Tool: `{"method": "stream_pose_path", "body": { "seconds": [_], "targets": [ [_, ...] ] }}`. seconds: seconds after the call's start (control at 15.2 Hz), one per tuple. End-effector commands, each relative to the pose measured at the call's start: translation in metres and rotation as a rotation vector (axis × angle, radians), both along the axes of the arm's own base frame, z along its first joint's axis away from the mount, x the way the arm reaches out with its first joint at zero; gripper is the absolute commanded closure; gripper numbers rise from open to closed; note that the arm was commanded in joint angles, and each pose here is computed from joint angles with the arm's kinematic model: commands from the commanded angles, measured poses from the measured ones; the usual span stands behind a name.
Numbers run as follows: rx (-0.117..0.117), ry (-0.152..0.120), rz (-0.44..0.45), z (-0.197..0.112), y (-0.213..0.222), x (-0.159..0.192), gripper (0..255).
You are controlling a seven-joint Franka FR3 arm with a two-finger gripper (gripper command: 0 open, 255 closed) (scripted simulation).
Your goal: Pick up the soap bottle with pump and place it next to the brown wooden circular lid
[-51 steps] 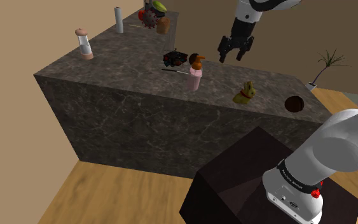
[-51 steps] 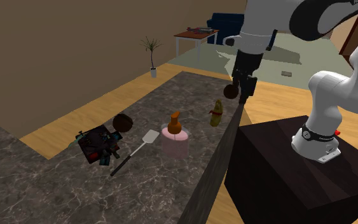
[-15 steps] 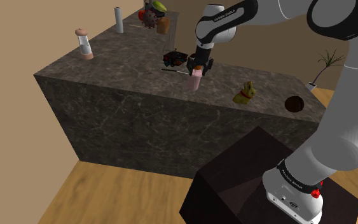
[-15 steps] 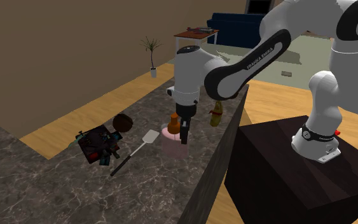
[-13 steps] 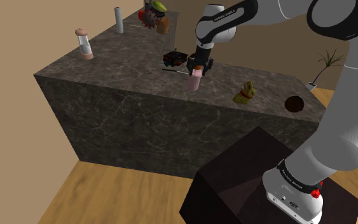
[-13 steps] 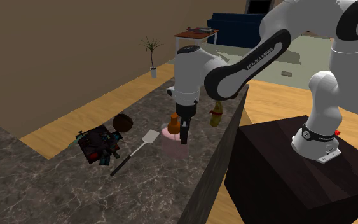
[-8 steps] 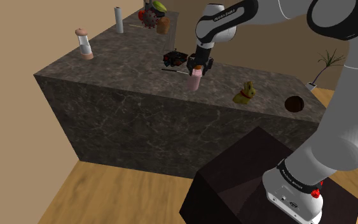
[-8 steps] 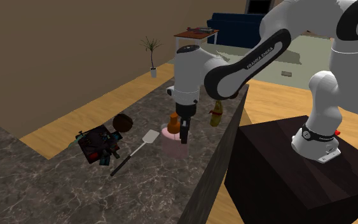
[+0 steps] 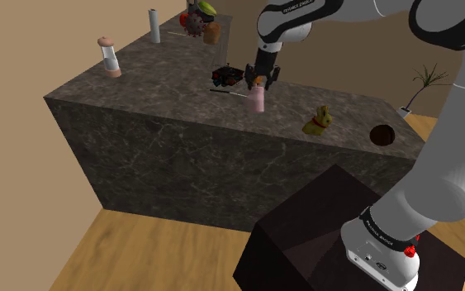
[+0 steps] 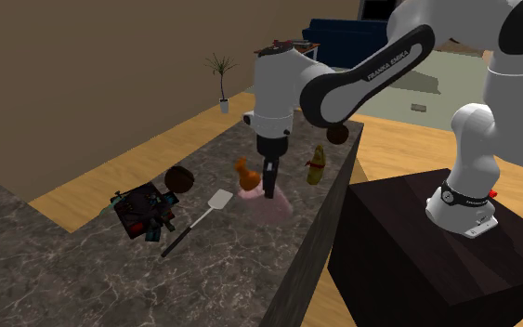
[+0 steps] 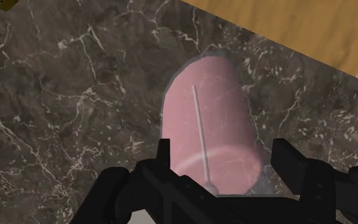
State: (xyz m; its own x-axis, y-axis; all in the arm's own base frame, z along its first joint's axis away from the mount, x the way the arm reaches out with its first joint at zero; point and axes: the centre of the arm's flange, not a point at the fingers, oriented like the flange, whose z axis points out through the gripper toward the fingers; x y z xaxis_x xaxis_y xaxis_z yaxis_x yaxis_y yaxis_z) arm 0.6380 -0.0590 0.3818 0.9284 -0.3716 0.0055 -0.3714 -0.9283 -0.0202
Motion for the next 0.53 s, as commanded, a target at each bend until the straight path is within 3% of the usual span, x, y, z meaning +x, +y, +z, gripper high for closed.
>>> {"method": "stream_pose_path", "body": {
  "seconds": [0.0, 0.46],
  "targets": [
    [0.000, 0.000, 0.000, 0.010, 0.001, 0.000, 255],
    [0.000, 0.000, 0.000, 0.047, 0.001, 0.000, 255]
  ]
}}
